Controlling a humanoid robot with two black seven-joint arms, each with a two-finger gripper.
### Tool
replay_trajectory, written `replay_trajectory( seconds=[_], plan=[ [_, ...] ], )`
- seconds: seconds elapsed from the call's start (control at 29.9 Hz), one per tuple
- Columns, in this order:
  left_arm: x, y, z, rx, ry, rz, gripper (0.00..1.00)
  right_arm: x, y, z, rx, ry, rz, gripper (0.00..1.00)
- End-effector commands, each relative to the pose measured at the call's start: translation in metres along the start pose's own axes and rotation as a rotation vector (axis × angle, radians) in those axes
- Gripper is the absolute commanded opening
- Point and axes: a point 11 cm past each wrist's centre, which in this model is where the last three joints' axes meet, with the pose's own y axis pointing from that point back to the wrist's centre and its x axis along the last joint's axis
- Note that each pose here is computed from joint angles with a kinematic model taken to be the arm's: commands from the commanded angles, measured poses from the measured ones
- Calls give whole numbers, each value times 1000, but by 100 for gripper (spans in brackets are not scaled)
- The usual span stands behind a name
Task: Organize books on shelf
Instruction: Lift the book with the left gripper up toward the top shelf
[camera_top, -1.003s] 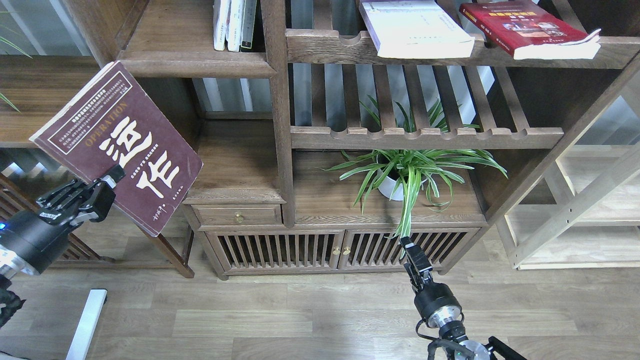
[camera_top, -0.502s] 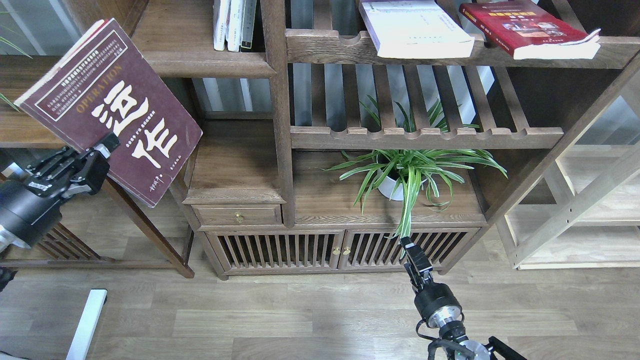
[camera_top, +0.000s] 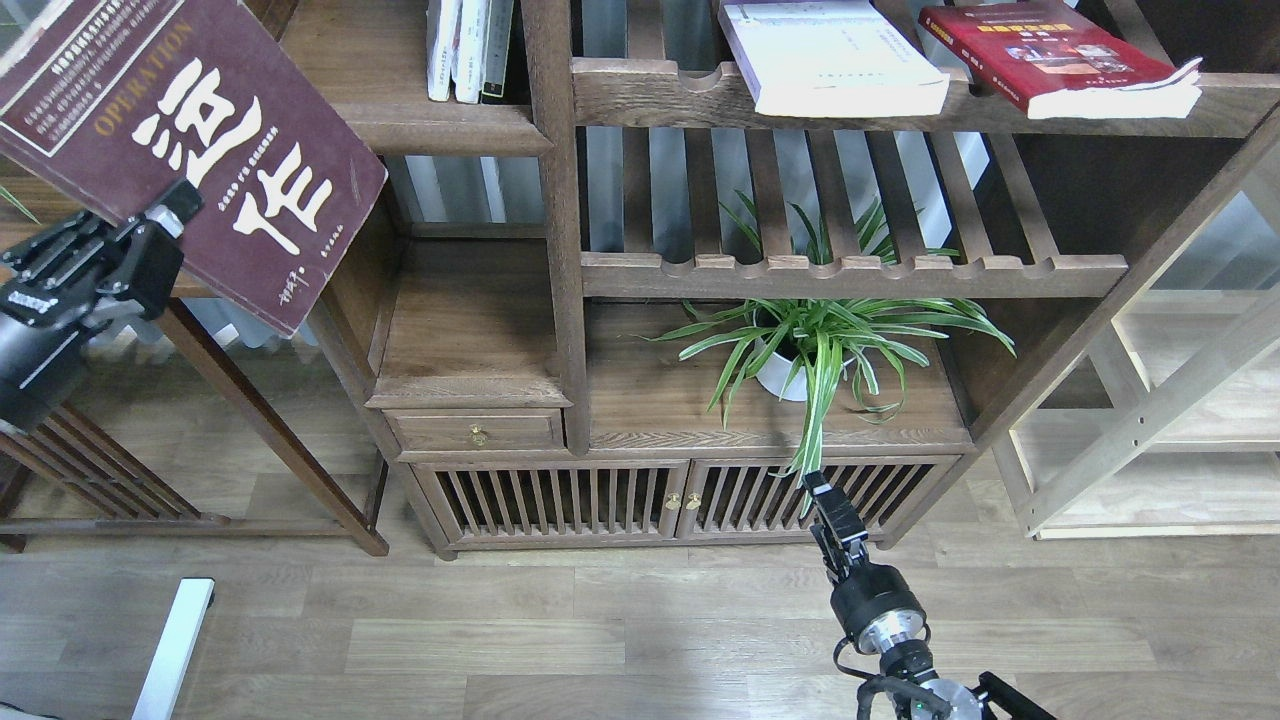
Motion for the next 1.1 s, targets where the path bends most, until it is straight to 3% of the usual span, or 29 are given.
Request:
replay_trajectory(
  seconds=[0.0, 0.27, 1.07],
  plan=[
    [-2, -10, 14, -35, -16, -18, 2, 0, 0, 0, 2, -1, 0, 99],
    [-4, -31, 39, -95, -31, -52, 2, 0, 0, -1, 3, -2, -1, 99],
    [-13, -60, 64, -139, -40, -94, 2, -1, -1, -2, 6, -3, -3, 99]
  ],
)
